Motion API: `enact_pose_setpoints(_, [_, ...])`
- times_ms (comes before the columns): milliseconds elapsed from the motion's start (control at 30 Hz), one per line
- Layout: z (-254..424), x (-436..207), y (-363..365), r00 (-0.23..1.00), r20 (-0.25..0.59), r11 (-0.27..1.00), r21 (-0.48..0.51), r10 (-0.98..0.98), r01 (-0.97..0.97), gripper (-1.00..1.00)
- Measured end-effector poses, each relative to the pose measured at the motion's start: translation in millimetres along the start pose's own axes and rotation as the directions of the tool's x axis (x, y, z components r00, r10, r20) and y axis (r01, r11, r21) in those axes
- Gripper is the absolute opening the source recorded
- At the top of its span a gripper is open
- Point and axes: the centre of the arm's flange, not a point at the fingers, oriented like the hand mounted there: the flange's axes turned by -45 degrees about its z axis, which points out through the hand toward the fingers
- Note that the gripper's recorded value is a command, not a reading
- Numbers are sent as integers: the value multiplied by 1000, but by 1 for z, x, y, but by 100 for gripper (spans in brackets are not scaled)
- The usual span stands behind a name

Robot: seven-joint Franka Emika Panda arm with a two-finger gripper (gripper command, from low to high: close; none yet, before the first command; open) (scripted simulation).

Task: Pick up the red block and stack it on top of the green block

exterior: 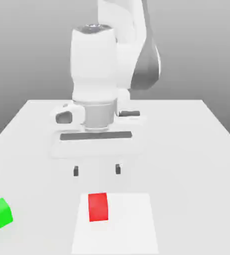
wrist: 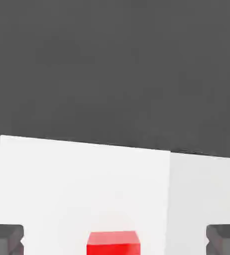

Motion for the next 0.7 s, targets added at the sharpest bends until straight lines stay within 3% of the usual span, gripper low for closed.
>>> enact_pose_setpoints(67, [29,-13,0,999,41,1000,4,-8,8,0])
enact_pose_setpoints(233, [81,-20,-1,998,55,1000,5,-13,13,0])
enact_pose_setpoints(267, [90,-21,-1,998,55,1000,5,-13,12,-100])
enact_pose_setpoints(500, [91,-21,-1,998,56,1000,5,-13,12,-100])
enact_pose_setpoints(700, [39,-18,-1,998,55,1000,6,-12,12,-100])
